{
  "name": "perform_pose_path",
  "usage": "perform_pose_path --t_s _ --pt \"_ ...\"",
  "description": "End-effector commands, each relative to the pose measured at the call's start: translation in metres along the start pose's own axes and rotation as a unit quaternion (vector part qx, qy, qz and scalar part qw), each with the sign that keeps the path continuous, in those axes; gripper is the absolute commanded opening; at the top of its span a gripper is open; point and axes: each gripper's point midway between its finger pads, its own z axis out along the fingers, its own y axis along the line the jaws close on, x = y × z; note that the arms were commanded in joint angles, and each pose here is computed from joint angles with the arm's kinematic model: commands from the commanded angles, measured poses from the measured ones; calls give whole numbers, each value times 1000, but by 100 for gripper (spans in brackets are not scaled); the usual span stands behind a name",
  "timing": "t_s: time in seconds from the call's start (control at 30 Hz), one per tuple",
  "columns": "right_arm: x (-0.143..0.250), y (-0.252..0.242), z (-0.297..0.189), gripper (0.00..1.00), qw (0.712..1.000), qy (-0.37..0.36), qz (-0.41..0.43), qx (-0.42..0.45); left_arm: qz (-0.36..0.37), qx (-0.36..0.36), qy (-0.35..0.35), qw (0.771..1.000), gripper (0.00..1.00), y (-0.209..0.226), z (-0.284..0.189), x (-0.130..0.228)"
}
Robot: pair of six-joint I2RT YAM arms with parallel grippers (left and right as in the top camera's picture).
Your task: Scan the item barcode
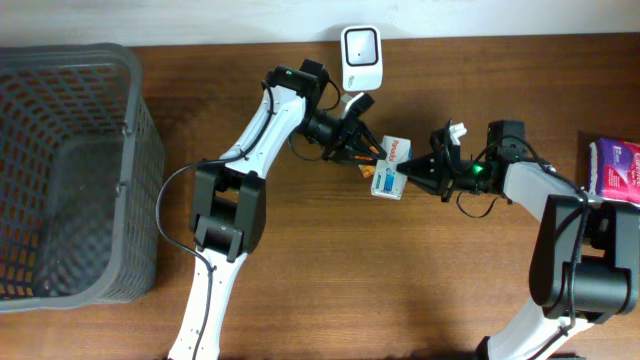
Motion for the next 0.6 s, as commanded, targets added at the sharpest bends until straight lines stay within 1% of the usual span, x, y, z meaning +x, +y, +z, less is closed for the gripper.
perform_pose_path --t_s 0.0,0.03,0.07,0.1,0.13,0.17,0.23,0.27,0.3,0.33,0.37,0.4,0.43,0.47,0.5,0.53,0.57 --pt "-10 -13 -3 16 999 -22 -12 43 -9 12 2 1000 18 6 2 -1" --pt "-13 -21 -4 18 997 -32 -11 65 -12 10 3 1000 16 6 2 0" --pt "-14 -23 -4 18 997 -35 -11 71 -17 1 5 1000 11 9 2 2" --pt "-16 -26 -5 20 996 -39 -11 81 -19 -8 6 1000 11 12 2 2" --pt "-19 -33 -7 28 993 -49 -11 102 -22 -22 6 999 8 18 1 3" --pt "-22 -38 -8 29 991 -56 -11 117 -28 -39 9 999 7 23 0 5" --pt "-22 -38 -8 29 992 -56 -11 117 -36 -55 13 998 3 28 0 8" --pt "-22 -38 -8 29 992 -56 -11 117 -36 -61 13 997 3 31 0 8" --pt "-22 -40 -9 29 991 -58 -11 122 -36 -94 14 995 0 42 -2 9" --pt "-24 -44 -10 31 989 -63 -11 133 -40 -118 17 992 0 50 -4 11" --pt "-27 -64 -17 33 978 -82 4 191 -50 -170 23 984 0 67 -11 16" --pt "-27 -81 -25 39 966 -94 17 239 -58 -208 28 976 3 79 -17 20" --pt "-26 -95 -34 47 953 -102 27 283 -70 -251 32 965 9 92 -24 24" --pt "-24 -104 -39 49 944 -107 37 309 -85 -303 33 949 15 107 -33 28" --pt "-23 -109 -43 49 938 -110 42 326 -88 -327 35 940 18 113 -36 29" --pt "-25 -116 -50 51 927 -120 45 352 -80 -354 42 931 33 118 -34 31" --pt "-27 -121 -56 58 918 -127 43 372 -74 -370 51 925 39 120 -29 34"
